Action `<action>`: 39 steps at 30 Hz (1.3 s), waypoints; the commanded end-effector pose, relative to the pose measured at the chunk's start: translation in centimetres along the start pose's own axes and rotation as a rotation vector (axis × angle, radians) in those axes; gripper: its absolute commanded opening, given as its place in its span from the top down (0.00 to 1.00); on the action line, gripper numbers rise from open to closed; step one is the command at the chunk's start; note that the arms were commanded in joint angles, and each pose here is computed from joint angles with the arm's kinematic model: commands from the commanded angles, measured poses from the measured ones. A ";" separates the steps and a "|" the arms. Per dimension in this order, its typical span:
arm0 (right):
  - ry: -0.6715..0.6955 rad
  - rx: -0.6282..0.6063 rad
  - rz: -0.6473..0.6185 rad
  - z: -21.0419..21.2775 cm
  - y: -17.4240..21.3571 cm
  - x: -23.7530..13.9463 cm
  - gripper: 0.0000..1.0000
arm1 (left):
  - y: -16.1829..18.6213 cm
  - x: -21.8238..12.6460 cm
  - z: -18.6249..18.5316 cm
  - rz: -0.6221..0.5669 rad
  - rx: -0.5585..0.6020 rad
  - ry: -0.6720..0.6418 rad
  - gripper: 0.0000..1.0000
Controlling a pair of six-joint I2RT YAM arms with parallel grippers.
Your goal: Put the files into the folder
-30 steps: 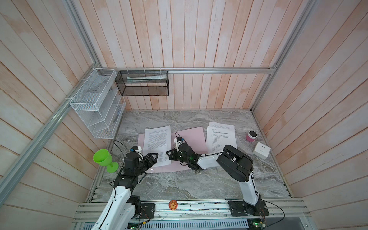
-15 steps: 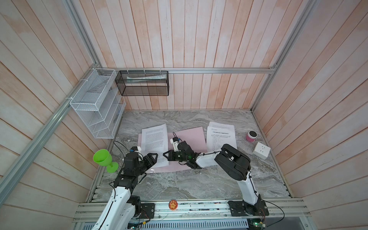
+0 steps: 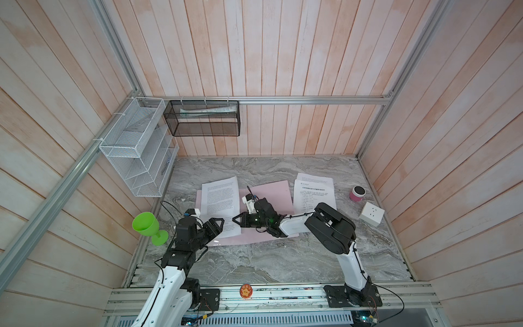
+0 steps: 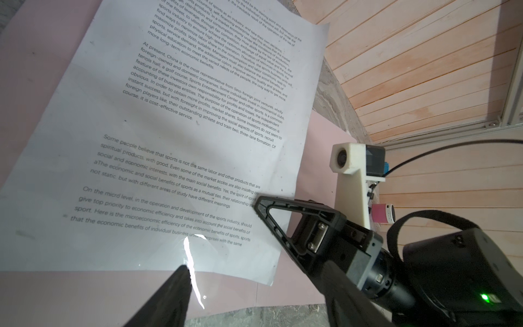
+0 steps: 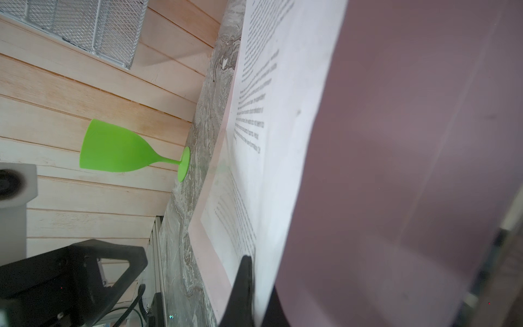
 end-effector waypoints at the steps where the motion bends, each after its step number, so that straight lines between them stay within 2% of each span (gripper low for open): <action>1: -0.012 0.001 0.060 -0.6 0.7 0.9 1.00 | 0.1 0.1 0.8 -0.011 -0.012 -0.025 0.25; 15: -0.031 0.013 0.112 -0.7 1.3 1.6 1.00 | 0.3 0.2 1.1 -0.007 -0.016 -0.031 0.25; 31: -0.027 -0.020 0.141 -1.3 1.2 -1.2 1.00 | 0.3 0.1 1.2 -0.010 -0.020 -0.028 0.25; 39: -0.026 -0.080 0.178 -1.3 0.7 -1.9 1.00 | 0.3 0.2 1.2 -0.011 -0.020 -0.032 0.25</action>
Point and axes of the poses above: each gripper's point midway between its finger pads, its own x axis out along the fingers, its own z axis along the line the jaws close on, y = z × x, the point moved 5 cm from there along -x, back along the fingers, and after that the axes turned 10 degrees about -x, right-handed, at the moved point
